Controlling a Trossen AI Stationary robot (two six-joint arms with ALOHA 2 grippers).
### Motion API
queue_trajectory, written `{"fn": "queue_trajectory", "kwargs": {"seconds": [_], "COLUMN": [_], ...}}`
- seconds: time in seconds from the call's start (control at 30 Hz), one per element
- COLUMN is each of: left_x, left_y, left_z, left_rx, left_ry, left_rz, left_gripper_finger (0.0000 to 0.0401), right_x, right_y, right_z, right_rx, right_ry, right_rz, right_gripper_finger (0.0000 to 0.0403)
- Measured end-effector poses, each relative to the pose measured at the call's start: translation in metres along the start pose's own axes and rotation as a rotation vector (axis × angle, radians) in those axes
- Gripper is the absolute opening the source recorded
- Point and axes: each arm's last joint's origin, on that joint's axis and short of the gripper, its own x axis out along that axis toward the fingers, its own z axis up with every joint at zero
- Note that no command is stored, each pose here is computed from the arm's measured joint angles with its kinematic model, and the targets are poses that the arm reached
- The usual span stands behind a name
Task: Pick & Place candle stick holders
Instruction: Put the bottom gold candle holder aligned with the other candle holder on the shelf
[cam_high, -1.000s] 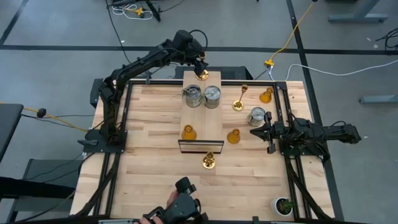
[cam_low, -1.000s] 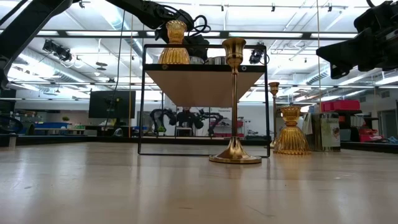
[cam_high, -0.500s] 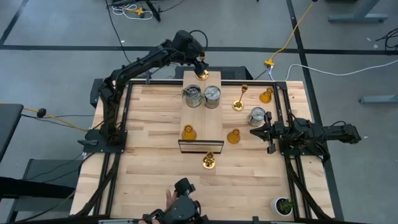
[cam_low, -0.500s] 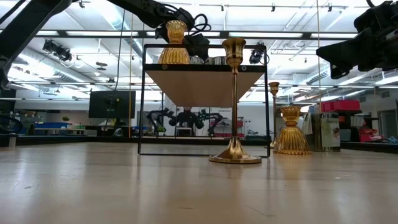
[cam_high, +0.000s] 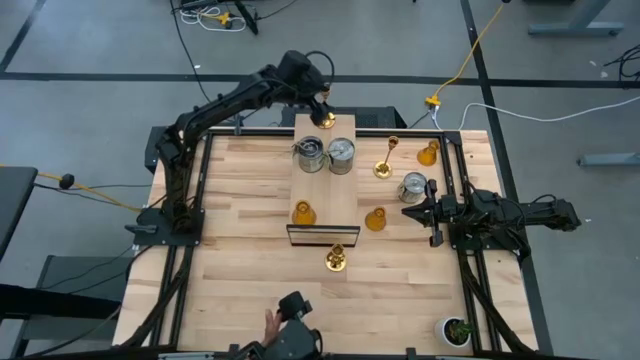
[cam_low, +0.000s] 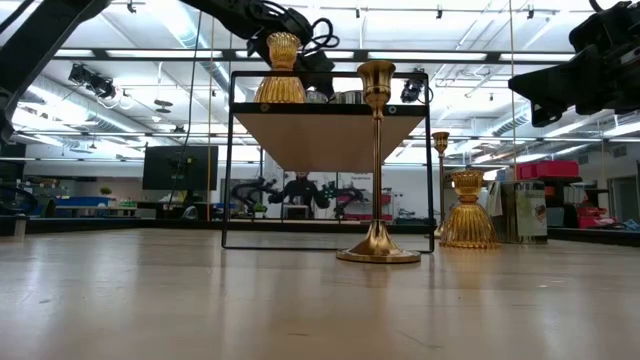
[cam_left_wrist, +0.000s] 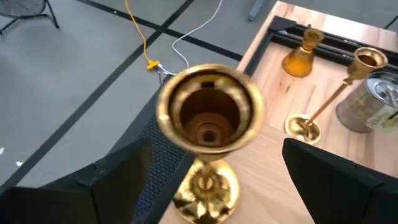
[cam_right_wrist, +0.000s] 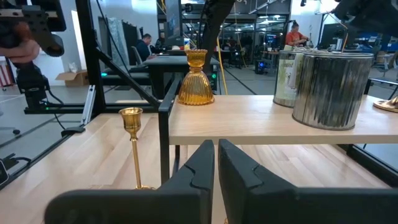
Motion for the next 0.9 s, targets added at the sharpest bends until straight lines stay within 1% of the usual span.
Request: {"fn": "queue_trajectory", "kwargs": {"seconds": [0.1,0.27,0.4,0.53,0.77,0.9], "left_x": [-0.004,-0.018,-0.032,-0.046,-0.073,-0.083], "left_y": [-0.001,-0.003,-0.006,-0.014,-0.029,-0.037], "left_z": [0.001,0.006,0.007,0.008,0.016,0.019], "left_rx": [0.001,0.006,0.008,0.019,0.04,0.052], "left_ry": [0.003,-0.011,0.013,0.04,-0.005,-0.018], "left_rz": [0.0,0.036,0.057,0.074,0.056,0.047], "left_gripper_finger": [0.037,0.037,0.0369,0.0369,0.0369,0.0369], "right_x": [0.0,0.0,0.0,0.0,0.0,0.0], "right_y": [0.0,0.0,0.0,0.0,0.0,0.0], "right_z": [0.0,0.0,0.0,0.0,0.0,0.0], "right_rx": [0.0,0.0,0.0,0.0,0.0,0.0], "right_ry": [0.0,0.0,0.001,0.0,0.0,0.0], "right_rz": [0.0,-0.004,-0.003,-0.003,-0.002,0.002], "right_gripper_finger": [0.0027,0.0027,0.0027,0.0027,0.0027,0.0027]}}
